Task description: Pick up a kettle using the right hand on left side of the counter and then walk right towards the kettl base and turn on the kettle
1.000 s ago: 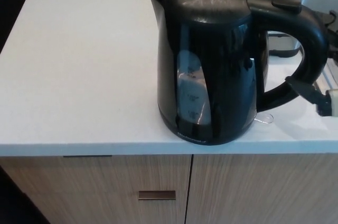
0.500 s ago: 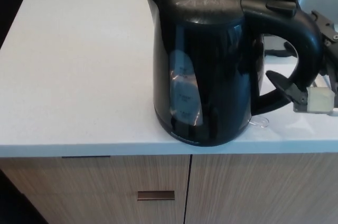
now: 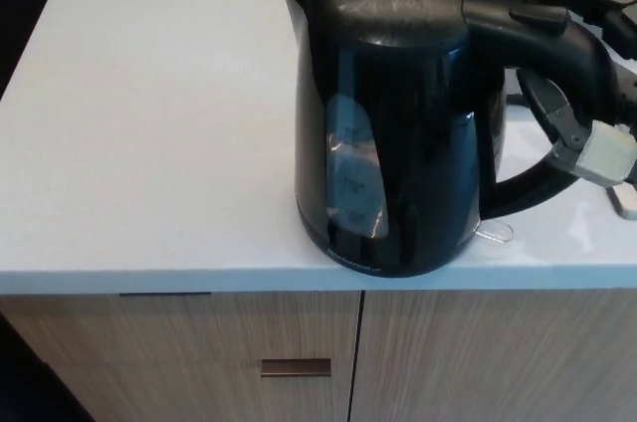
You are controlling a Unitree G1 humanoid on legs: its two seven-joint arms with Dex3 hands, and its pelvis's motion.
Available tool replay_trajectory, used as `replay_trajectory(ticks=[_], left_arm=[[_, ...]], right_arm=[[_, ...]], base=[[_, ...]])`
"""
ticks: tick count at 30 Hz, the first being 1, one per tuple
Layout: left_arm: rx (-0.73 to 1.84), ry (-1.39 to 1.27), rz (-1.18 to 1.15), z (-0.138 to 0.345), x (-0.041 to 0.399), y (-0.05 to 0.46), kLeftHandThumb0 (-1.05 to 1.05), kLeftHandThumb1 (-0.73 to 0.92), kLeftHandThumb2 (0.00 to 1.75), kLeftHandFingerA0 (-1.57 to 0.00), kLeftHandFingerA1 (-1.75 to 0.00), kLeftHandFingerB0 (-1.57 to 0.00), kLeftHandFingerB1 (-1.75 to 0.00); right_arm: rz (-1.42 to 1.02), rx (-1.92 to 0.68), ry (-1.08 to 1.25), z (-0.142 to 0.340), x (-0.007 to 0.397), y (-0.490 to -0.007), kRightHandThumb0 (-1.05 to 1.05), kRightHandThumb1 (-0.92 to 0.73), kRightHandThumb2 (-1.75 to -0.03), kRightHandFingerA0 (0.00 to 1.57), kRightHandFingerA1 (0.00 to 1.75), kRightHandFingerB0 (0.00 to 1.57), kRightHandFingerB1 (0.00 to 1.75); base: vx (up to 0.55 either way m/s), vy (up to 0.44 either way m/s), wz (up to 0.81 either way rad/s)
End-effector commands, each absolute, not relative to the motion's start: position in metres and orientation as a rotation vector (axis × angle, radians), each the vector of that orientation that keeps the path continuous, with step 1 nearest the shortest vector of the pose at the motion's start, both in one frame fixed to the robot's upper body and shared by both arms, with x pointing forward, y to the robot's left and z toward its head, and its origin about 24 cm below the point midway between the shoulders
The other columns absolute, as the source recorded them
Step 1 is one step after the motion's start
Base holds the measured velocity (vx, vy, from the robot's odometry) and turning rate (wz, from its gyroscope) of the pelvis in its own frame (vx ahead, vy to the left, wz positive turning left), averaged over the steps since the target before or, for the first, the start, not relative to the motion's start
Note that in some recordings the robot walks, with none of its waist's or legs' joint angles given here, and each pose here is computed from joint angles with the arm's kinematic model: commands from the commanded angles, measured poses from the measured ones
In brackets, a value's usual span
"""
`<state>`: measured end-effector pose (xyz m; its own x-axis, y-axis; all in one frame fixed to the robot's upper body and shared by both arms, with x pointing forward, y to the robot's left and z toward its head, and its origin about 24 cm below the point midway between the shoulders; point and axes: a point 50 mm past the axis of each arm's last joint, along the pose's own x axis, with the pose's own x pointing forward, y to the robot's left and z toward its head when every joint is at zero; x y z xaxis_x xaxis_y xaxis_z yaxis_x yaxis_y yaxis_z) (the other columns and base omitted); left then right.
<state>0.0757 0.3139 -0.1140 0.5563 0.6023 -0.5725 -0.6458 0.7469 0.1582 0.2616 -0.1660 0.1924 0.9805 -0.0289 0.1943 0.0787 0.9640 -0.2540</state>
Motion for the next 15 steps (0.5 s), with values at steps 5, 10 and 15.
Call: replay_trajectory(ticks=[5, 10, 15], left_arm=[[-0.039, 0.537, 0.73, -0.106, 0.077, 0.316, 0.11, 0.67, 0.93, -0.9, -0.86, -0.84, -0.8], [-0.032, 0.534, 0.713, -0.105, 0.078, 0.317, 0.14, 0.58, 1.09, -0.88, -0.88, -0.85, -0.84], [-0.028, 0.549, 0.705, -0.105, 0.075, 0.318, 0.11, 0.62, 0.99, -0.9, -0.86, -0.87, -0.83]], right_arm=[[-0.176, -0.424, -0.306, 0.188, 0.259, -0.168, -0.02, -0.56, -1.15, 0.35, 0.64, 0.34, 0.62], [-0.176, -0.531, -0.284, 0.182, 0.26, -0.167, -0.02, -0.6, -1.02, 0.86, 0.67, 0.61, 0.49], [-0.135, -0.623, -0.27, 0.174, 0.264, -0.168, -0.03, -0.6, -0.99, 0.63, 0.57, 0.62, 0.49]], base=[[0.0, 0.0, 0.0], [0.0, 0.0, 0.0], [0.0, 0.0, 0.0]])
